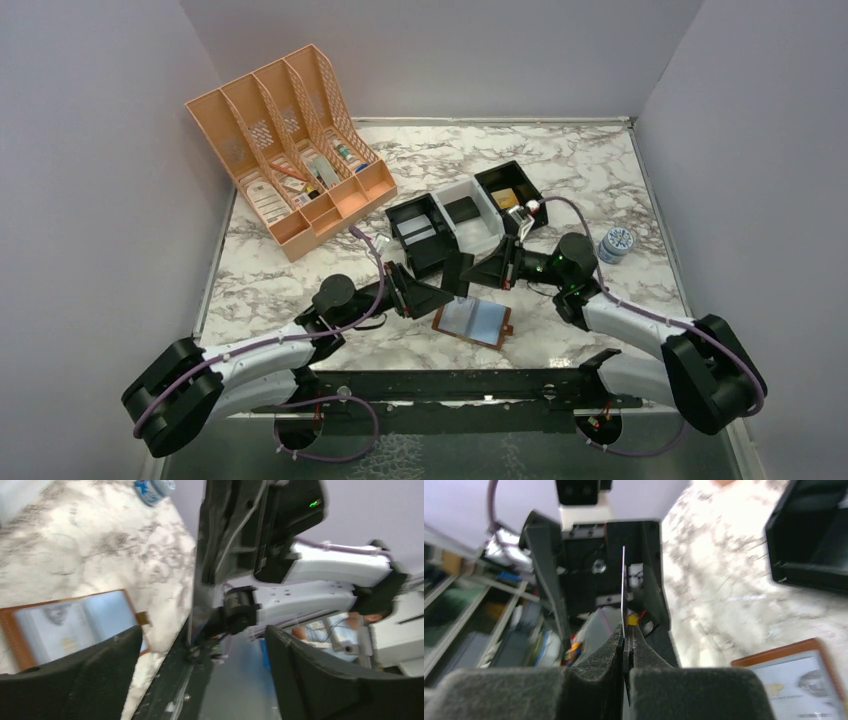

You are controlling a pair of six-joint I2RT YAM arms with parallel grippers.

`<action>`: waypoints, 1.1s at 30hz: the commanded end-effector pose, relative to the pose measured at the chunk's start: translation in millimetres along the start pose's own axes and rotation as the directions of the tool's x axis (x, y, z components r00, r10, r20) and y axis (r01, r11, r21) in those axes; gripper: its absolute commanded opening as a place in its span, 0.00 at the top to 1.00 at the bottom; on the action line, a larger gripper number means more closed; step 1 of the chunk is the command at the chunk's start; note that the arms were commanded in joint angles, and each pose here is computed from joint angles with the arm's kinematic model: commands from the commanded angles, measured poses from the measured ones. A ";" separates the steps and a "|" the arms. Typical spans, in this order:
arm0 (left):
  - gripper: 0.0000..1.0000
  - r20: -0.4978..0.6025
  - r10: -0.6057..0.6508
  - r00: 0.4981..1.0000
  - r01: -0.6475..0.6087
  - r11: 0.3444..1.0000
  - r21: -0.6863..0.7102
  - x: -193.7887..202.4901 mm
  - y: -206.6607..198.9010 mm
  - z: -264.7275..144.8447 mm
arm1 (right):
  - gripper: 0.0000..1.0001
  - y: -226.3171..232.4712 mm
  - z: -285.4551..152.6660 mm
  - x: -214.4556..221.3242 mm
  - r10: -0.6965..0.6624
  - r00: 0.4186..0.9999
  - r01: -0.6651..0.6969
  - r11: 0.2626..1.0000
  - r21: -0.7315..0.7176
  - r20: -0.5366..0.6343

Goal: Take the credit cards out of the card holder

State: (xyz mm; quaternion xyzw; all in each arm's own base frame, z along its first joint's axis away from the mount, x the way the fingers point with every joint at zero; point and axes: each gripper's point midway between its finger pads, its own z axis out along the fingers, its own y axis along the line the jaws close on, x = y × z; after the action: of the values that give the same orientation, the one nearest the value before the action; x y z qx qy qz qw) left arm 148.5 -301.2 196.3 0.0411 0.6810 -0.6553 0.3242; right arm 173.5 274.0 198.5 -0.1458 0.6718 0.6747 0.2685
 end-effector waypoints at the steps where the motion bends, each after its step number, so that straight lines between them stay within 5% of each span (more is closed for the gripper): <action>1: 0.01 0.009 0.093 0.996 -0.088 0.966 -0.243 -10.7 38.6 -9.7 | 0.99 -48.7 -6.4 -31.9 -0.144 0.987 0.112 0.932 0.345 0.070; 9: 0.01 -0.032 0.208 0.978 -0.173 0.711 -0.682 -45.3 103.4 -55.0 | 0.99 -90.7 -38.8 -100.3 -0.430 0.901 0.273 0.653 0.707 0.050; 17: 0.01 0.019 0.212 0.977 -0.102 0.543 -0.834 -71.3 138.8 -53.7 | 0.99 -130.8 -31.0 -128.6 -0.408 0.903 0.343 0.503 0.793 -0.132; 26: 0.01 -0.068 0.203 0.977 -0.151 0.431 -0.889 -88.2 174.7 -33.7 | 0.99 -162.6 -7.4 -128.3 -0.338 0.904 0.410 0.514 0.754 -0.261; 33: 0.01 -0.080 0.204 0.976 -0.156 0.387 -0.909 -91.3 183.9 -40.0 | 0.99 -159.3 11.1 -110.6 -0.290 0.909 0.416 0.623 0.663 -0.299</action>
State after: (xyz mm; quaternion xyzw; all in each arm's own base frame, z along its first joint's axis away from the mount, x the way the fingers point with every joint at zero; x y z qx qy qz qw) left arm 286.6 -216.6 73.9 -0.0822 0.9132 -0.1665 0.3628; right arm 364.2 242.8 123.4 -0.1787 0.8673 0.2401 0.3977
